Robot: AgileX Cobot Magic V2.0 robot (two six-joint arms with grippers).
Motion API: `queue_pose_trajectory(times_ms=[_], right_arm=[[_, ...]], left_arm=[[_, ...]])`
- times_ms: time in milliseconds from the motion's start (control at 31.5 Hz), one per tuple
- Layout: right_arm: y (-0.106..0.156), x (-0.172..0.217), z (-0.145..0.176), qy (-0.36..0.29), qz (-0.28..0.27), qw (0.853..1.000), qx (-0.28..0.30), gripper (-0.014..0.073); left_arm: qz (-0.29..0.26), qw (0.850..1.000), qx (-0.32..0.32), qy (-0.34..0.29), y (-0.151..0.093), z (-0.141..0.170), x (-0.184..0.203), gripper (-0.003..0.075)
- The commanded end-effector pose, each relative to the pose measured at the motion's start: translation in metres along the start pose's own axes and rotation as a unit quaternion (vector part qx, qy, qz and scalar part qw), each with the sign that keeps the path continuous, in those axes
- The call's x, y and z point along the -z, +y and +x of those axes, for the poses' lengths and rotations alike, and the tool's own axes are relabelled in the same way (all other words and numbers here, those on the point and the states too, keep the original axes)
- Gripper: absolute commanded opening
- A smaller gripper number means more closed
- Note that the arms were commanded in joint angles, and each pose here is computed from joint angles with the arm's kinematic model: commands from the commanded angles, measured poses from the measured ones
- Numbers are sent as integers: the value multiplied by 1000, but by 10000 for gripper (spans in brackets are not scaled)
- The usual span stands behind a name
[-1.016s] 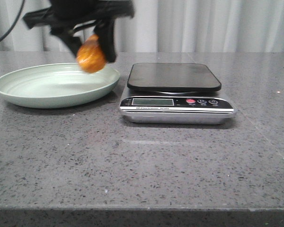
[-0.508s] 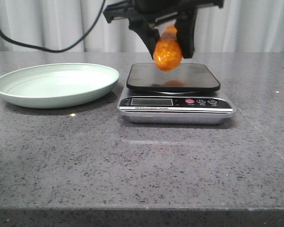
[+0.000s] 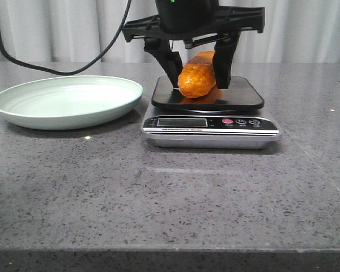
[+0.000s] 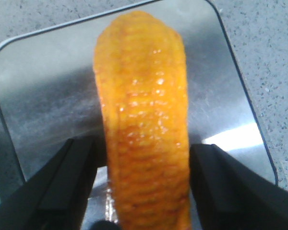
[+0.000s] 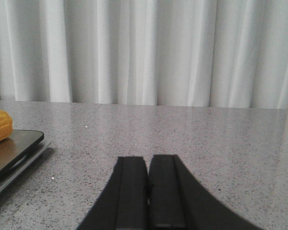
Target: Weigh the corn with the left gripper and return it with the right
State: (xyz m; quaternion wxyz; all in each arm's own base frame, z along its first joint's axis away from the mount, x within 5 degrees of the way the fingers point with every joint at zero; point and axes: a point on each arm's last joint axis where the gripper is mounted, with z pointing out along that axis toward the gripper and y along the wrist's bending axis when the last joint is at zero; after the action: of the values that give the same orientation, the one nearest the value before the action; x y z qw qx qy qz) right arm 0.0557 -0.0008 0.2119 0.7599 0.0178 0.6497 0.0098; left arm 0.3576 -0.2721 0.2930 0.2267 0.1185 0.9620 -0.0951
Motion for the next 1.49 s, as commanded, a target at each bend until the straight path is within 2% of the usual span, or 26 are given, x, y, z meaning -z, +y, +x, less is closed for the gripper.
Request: queue_pose_trajectory(times_ms=[0,222,317,540,698,889,1048,1238,1365,1460], right_arm=[[1,2,-11,-48,-4,999,8,144],[1,2,-11,-48,-4,999,8,144],[1,2,-11,-48,-4,999,8,144],[1,2,-11,-48,-4,999,8,144],[1,2,-11,-48,-4,999,8,144],[1,2,-11,-48,-4,999,8,144],[1,2,-11,-48,-4,999,8,144],[1,2,-11,-48,-4,999,8,144],[1,2,-11,-48,-4,999,8,144],[1,2,-11,-48,-4,999,8,144]], left_arm=[[29,998,3,-59,-5,-13,47,493],[28,992,-8,-120,-2,-23,91,493],[32,988,-46,-143,2,-22,113,490],[12,986,-48,-158,32,-18,146,394],[2,984,-36,-176,57,-1,164,329],[-1,975,-20,-221,88,42,187,304],[1,961,-20,-277,107,88,215,299],[25,927,-23,-375,120,147,251,218],[37,906,-24,-422,128,188,265,120],[41,897,-23,-440,134,216,268,133]])
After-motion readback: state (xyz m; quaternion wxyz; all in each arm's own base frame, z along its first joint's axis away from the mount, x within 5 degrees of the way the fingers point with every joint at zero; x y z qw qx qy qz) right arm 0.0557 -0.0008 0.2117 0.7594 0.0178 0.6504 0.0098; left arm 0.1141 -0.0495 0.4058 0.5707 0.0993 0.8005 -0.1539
